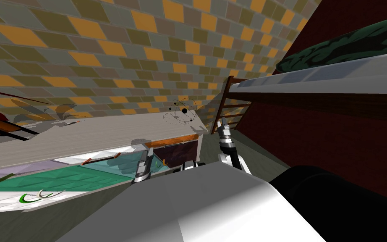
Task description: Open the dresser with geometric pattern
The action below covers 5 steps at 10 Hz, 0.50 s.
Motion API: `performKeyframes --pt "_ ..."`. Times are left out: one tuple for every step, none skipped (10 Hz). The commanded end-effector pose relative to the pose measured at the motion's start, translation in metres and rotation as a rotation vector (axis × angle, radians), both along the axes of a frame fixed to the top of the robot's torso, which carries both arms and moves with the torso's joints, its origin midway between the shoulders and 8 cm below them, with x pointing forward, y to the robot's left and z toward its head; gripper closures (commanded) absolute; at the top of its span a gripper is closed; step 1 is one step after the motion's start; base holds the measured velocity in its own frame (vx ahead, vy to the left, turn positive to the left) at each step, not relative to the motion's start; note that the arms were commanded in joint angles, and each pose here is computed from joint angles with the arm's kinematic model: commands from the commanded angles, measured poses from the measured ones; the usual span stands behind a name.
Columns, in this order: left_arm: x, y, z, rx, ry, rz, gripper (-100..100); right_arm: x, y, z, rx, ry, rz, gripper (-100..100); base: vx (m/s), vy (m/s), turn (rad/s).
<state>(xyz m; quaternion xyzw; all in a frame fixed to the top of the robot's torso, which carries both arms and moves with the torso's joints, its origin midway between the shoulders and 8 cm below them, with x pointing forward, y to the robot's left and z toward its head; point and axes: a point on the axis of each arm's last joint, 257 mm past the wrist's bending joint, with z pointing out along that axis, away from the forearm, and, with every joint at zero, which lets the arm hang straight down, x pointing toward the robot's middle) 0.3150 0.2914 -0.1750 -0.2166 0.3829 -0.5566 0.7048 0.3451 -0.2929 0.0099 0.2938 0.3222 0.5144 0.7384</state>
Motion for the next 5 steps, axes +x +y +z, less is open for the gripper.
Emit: performKeyframes --pt "-0.004 -0.003 -0.018 -0.002 0.014 0.003 -100 0.000 0.000 0.000 0.000 0.000 0.000 0 0.033 -0.068 0.005" --pt "-0.007 -0.004 -0.025 -0.005 0.020 0.004 -100 0.000 0.000 0.000 0.000 0.000 0.000 0 0.032 -0.073 0.007" --pt "-0.009 -0.006 -0.032 -0.010 0.026 0.006 -100 0.000 0.000 0.000 0.000 0.000 0.000 0 0.030 -0.064 0.006" --pt "-0.012 -0.008 -0.040 -0.017 0.034 0.009 -100 0.000 0.000 0.000 0.000 0.000 0.000 0 0.030 -0.075 0.004" --pt "-0.015 -0.010 -0.046 -0.025 0.039 0.011 -100 0.000 0.000 0.000 0.000 0.000 0.000 0 0.034 -0.069 0.005"
